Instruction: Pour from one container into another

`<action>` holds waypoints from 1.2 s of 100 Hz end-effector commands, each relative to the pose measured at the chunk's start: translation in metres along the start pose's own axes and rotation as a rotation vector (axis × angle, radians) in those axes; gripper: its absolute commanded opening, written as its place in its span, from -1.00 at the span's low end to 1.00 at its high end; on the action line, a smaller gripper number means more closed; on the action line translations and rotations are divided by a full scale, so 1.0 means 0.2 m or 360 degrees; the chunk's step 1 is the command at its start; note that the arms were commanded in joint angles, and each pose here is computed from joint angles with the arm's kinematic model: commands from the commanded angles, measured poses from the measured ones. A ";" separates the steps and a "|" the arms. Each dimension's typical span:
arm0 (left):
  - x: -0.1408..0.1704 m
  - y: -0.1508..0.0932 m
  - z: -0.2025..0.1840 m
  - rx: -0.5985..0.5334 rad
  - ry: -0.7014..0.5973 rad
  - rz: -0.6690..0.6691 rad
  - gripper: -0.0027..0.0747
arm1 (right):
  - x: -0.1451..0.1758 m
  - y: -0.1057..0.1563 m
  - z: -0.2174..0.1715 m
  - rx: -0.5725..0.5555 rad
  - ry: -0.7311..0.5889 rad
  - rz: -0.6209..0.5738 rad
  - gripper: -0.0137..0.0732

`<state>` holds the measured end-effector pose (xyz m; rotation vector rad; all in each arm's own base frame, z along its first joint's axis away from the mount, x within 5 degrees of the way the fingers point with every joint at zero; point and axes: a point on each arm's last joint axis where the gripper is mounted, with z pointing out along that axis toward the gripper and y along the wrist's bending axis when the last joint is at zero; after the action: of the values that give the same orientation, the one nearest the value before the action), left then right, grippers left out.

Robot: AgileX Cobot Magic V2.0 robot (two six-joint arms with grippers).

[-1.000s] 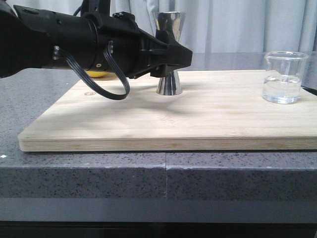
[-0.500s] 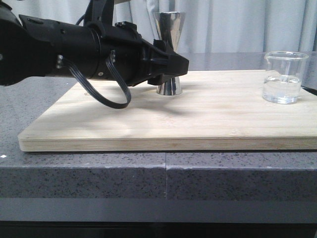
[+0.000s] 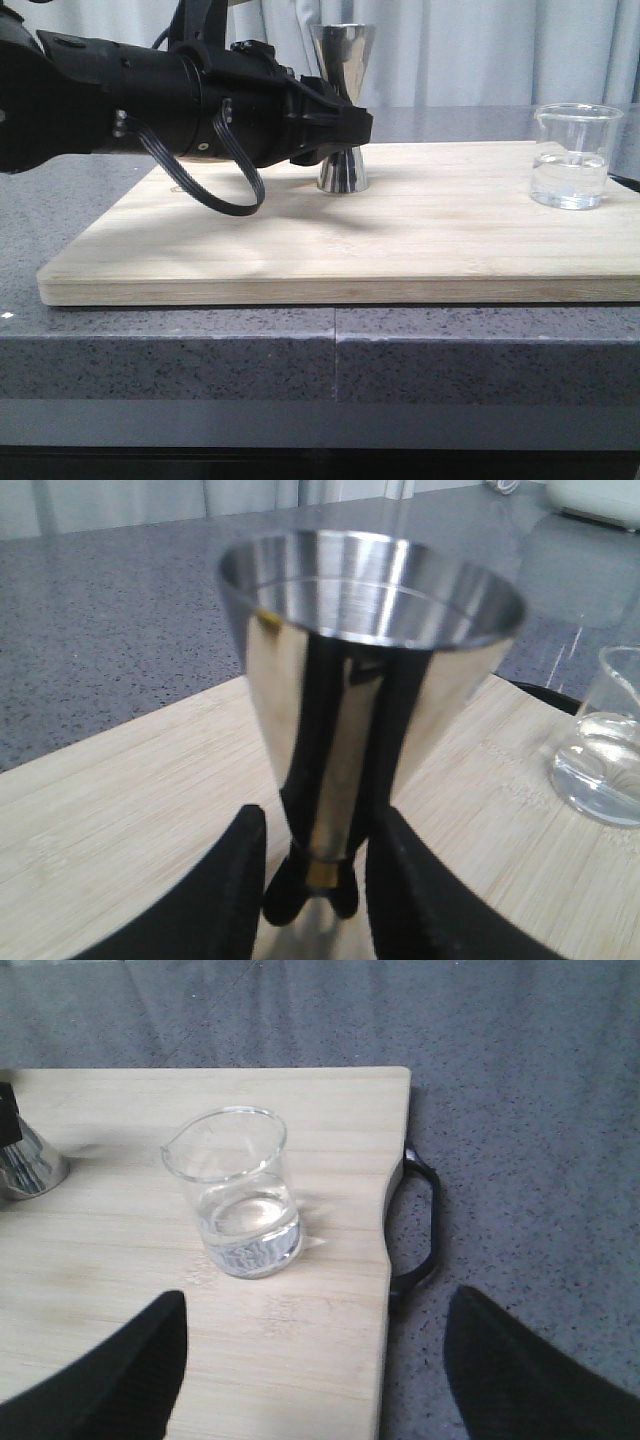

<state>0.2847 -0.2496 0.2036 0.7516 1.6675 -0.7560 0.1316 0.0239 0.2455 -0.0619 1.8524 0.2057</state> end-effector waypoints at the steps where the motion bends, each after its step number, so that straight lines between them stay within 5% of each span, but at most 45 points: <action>1: -0.14 -0.02 -0.02 0.0046 -0.0217 -0.0006 -0.49 | -0.08 0.01 0.00 -0.0033 -0.0165 -0.0028 0.44; 54: -0.16 -0.04 -0.03 0.0094 -0.0259 0.0017 -0.99 | -0.07 0.02 0.07 -0.0055 -0.0131 -0.0068 0.44; 120: -0.29 -0.11 -0.11 0.0238 -0.0320 0.0036 -0.99 | -0.02 0.12 0.29 -0.0284 -0.0225 -0.0186 0.44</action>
<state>0.2718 -0.2502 0.2296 0.8097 1.5886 -0.8417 0.1762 0.0525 0.2209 -0.2587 1.8184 0.2621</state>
